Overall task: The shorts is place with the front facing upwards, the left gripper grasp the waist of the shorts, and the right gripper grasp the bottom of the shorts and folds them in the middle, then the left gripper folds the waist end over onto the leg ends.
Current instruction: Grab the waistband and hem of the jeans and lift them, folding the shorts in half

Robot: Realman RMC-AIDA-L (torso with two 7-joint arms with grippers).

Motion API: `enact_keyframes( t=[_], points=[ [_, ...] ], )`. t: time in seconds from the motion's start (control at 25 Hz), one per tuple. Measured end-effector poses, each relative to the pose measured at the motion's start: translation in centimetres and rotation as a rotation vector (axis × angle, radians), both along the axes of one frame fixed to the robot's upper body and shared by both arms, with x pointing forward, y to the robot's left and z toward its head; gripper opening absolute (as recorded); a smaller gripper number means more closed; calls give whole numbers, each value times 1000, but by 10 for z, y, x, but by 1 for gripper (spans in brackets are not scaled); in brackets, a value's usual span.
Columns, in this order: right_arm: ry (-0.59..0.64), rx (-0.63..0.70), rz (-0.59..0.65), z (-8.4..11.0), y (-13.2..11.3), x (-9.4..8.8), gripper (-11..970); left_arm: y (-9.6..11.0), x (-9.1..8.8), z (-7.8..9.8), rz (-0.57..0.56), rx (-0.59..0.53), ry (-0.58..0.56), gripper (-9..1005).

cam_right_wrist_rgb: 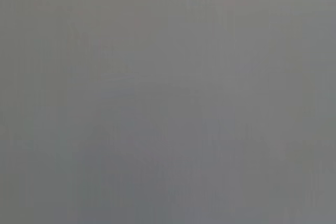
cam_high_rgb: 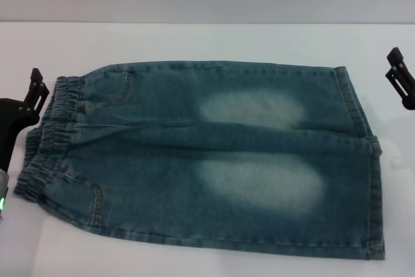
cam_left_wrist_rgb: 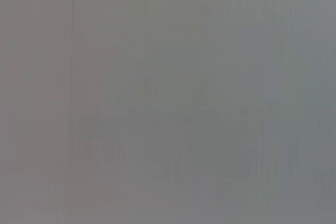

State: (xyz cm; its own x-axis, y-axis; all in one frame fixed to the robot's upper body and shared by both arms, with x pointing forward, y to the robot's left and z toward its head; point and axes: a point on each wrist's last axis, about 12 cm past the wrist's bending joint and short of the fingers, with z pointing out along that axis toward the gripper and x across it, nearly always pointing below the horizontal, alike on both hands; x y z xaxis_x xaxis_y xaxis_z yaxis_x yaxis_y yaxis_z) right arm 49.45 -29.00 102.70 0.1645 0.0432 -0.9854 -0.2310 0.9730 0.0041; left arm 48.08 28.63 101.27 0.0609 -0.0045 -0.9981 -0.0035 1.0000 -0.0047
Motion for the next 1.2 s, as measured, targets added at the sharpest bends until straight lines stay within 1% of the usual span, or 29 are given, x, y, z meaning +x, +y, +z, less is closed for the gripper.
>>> enact_keyframes(
  t=[1.2],
  points=[
    [0,3,0,-1,-1,-3,800,-1,1,1,-4,0,-3,843]
  ],
)
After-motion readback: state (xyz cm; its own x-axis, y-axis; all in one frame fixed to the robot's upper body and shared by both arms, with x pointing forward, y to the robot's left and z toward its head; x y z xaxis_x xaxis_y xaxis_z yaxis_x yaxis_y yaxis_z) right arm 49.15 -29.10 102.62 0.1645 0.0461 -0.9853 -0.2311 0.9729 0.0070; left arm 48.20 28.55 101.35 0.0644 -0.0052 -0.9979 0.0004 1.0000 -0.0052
